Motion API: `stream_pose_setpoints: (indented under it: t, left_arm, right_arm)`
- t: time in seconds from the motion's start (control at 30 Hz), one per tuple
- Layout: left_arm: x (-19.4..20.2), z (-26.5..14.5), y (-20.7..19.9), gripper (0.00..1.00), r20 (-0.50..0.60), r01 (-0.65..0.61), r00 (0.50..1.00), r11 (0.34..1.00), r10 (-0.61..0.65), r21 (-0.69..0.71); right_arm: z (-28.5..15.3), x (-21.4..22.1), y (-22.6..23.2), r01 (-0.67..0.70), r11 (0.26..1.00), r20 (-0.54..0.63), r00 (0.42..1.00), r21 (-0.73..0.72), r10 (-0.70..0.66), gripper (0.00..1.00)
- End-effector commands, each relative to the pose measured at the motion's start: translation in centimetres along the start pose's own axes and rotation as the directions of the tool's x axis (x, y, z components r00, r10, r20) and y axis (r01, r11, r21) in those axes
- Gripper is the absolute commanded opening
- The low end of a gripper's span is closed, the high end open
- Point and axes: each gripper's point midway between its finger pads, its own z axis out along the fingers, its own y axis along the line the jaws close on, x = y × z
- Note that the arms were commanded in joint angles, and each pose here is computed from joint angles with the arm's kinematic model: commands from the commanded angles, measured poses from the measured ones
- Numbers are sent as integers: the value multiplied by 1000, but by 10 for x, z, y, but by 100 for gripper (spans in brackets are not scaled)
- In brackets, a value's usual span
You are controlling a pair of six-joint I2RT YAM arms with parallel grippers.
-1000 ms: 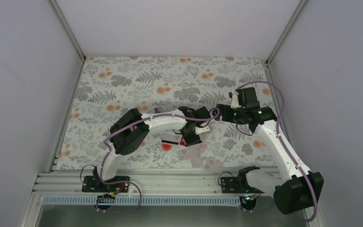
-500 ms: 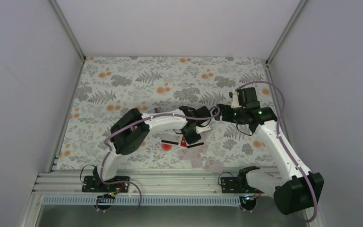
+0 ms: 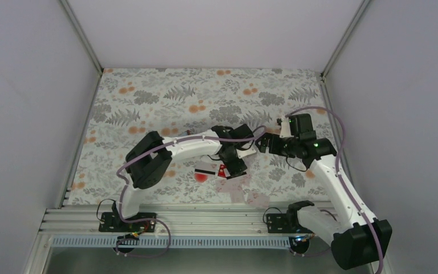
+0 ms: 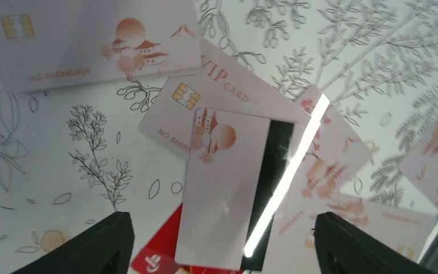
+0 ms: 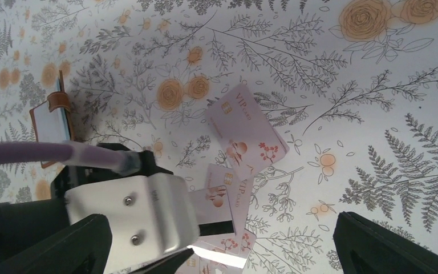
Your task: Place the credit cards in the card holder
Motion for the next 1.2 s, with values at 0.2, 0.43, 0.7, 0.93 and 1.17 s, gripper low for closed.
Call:
stream_pose_setpoints:
  t: [0.2,0.43,0.7,0.93,1.17]
  left_arm:
    - [7,-1,-11,99,-28,-84,996,995,83,-59]
    - [20,18,-6,95,-87,-134,988,987,126,-89]
    - [34,38,-2,84,-136,-152,981,985,141,-78]
    - [49,54,0,57,-177,-161,973,985,147,-66]
    - [51,51,0,42,-167,-142,978,987,129,-70]
  right_arm:
    - [-6,4,-19,-102,992,32,995,76,100,99]
    - [-24,2,-54,-253,932,114,966,259,230,99]
    - [-23,4,-48,-254,940,93,967,228,238,99]
    - [-22,2,-43,-248,946,84,968,208,235,99]
    - [-20,1,-43,-253,945,82,967,206,241,99]
